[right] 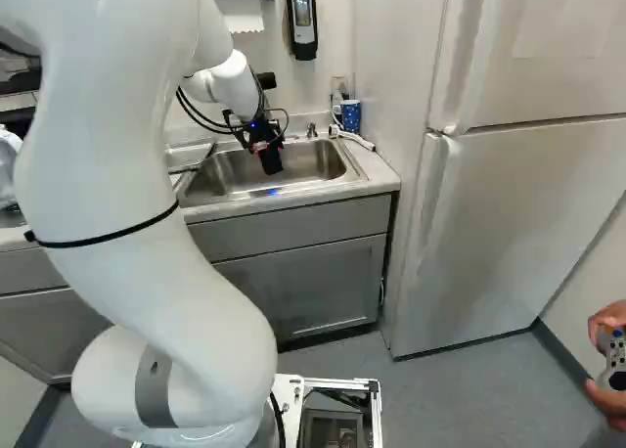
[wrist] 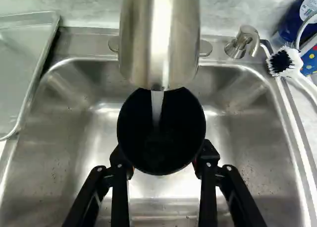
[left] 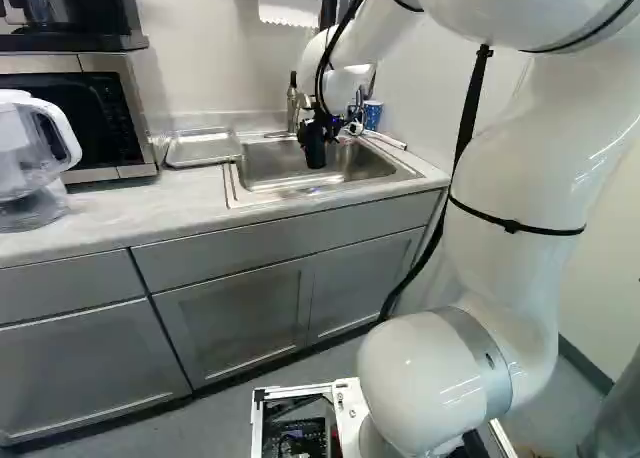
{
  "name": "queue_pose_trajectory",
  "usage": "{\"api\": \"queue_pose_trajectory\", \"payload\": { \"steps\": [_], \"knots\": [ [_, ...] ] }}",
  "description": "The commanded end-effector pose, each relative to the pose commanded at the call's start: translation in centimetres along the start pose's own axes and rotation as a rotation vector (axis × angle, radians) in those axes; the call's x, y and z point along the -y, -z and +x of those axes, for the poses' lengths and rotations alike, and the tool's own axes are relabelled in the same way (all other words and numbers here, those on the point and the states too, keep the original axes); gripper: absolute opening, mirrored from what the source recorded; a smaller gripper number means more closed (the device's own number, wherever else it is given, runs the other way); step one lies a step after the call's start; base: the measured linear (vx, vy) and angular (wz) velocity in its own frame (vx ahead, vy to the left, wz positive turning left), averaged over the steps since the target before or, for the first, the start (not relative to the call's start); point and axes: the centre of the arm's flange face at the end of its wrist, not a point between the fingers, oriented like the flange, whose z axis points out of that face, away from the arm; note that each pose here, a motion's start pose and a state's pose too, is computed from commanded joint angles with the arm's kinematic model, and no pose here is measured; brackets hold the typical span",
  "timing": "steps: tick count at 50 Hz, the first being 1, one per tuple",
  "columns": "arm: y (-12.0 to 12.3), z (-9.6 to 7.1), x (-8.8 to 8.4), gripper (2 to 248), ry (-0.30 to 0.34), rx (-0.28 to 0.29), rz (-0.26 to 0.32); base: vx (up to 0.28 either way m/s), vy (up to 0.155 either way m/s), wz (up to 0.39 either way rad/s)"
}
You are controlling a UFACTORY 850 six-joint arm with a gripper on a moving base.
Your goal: Rinse the cup and place it in the tray
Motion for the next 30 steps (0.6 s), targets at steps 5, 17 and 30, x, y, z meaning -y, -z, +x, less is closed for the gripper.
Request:
{"api": "queue_pose_trajectory", "payload": {
  "steps": [5, 17, 30],
  "knots": [
    [0.00, 0.00, 0.00, 124, 0.000, 0.000, 0.000, 0.000, 0.000, 0.000],
    [0.00, 0.00, 0.00, 124, 0.000, 0.000, 0.000, 0.000, 0.000, 0.000],
    [0.00, 0.00, 0.00, 124, 0.000, 0.000, 0.000, 0.000, 0.000, 0.000]
  ]
}}
